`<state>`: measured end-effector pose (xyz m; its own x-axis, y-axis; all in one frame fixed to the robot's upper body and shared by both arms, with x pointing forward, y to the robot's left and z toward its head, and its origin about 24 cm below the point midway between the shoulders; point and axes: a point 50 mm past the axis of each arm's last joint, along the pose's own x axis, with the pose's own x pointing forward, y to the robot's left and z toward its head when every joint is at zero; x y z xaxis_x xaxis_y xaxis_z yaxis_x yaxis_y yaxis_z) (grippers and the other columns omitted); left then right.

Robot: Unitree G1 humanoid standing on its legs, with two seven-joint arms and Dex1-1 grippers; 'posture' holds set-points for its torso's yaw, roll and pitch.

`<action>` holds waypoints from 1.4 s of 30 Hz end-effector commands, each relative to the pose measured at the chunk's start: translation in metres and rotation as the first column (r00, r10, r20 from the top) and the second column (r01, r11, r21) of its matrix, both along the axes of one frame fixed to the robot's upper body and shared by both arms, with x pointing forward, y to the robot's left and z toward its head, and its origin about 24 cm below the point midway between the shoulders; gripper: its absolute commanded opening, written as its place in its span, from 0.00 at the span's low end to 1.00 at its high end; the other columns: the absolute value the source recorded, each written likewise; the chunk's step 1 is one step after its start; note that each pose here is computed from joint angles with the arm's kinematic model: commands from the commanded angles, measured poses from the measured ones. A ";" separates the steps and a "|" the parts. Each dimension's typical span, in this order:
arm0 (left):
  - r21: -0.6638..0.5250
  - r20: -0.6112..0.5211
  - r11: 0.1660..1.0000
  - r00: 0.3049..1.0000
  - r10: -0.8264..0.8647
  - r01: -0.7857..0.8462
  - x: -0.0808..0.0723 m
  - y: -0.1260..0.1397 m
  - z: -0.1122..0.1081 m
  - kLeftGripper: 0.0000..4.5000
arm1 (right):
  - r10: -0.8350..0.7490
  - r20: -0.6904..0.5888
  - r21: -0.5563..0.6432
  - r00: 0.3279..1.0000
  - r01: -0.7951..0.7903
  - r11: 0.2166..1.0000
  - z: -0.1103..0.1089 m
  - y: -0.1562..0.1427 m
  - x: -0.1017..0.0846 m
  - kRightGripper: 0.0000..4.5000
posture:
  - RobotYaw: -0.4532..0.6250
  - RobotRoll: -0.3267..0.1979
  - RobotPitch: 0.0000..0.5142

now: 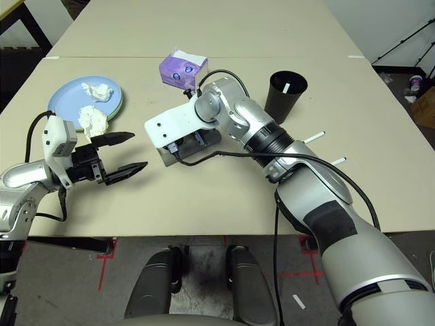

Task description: Organize and tidy the items on the table.

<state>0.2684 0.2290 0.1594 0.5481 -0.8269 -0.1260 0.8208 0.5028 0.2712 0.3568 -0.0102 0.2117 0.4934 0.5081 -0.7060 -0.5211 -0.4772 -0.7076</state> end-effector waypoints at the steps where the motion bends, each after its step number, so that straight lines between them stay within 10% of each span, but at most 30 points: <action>1: 0.021 0.007 1.000 1.000 -0.013 0.013 -0.002 -0.002 0.003 1.00 | 0.015 0.012 -0.018 1.000 -0.015 1.000 0.000 0.004 0.000 0.09 | 0.53 0.62 0.34; 42: 0.045 0.004 0.999 1.000 -0.021 0.021 0.000 0.000 0.006 1.00 | 0.000 -0.029 -0.012 1.000 0.000 1.000 -0.021 0.007 -0.004 0.09 | 0.52 0.62 0.33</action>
